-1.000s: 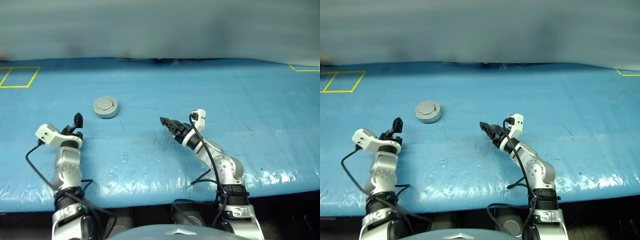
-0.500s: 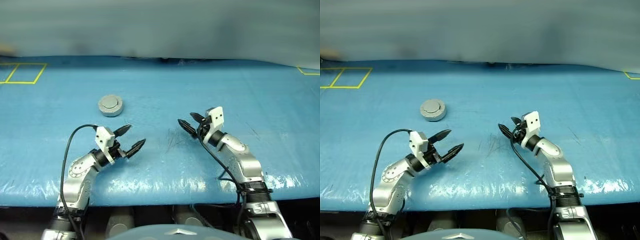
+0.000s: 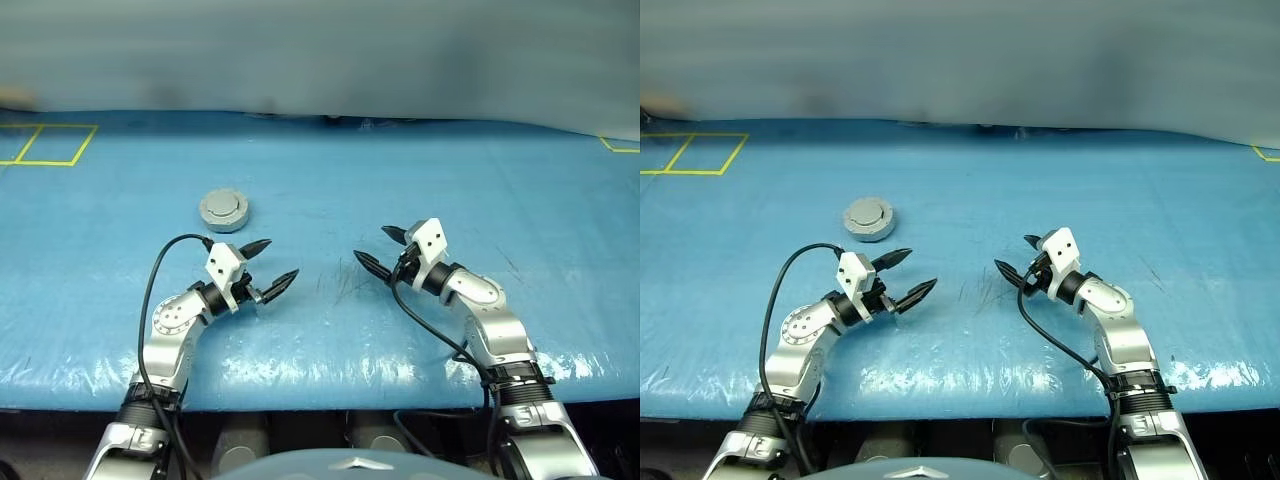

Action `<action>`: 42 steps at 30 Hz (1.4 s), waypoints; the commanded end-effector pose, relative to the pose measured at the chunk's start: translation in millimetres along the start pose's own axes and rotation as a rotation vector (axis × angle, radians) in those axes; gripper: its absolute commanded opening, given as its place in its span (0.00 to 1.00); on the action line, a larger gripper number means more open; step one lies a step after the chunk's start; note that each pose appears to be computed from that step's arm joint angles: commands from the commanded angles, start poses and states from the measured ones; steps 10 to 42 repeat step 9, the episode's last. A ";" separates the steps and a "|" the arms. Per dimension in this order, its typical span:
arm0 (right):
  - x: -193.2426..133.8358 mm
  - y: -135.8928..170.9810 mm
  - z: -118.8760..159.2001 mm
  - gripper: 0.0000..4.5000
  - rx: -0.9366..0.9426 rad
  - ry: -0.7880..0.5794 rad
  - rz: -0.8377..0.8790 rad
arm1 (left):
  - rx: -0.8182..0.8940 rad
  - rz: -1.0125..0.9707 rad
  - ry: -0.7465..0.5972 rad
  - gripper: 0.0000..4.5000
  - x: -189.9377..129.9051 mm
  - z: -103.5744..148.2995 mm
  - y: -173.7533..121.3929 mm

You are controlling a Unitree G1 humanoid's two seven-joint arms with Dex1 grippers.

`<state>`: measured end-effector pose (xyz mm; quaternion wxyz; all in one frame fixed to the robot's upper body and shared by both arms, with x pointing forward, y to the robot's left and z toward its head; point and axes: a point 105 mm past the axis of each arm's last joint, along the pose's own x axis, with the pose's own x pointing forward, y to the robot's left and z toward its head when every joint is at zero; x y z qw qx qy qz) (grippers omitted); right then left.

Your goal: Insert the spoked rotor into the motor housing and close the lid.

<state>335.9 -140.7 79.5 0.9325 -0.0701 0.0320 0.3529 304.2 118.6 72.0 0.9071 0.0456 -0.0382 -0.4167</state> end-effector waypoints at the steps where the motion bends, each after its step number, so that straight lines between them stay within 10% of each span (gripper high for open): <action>1: 0.5 -0.1 11.6 0.99 -0.038 -0.042 -0.009 | 0.035 0.009 -0.024 1.00 0.5 7.2 4.2; 42: 3.4 0.0 13.6 0.99 -0.047 -0.057 -0.028 | 0.029 0.014 -0.039 1.00 0.7 9.0 4.0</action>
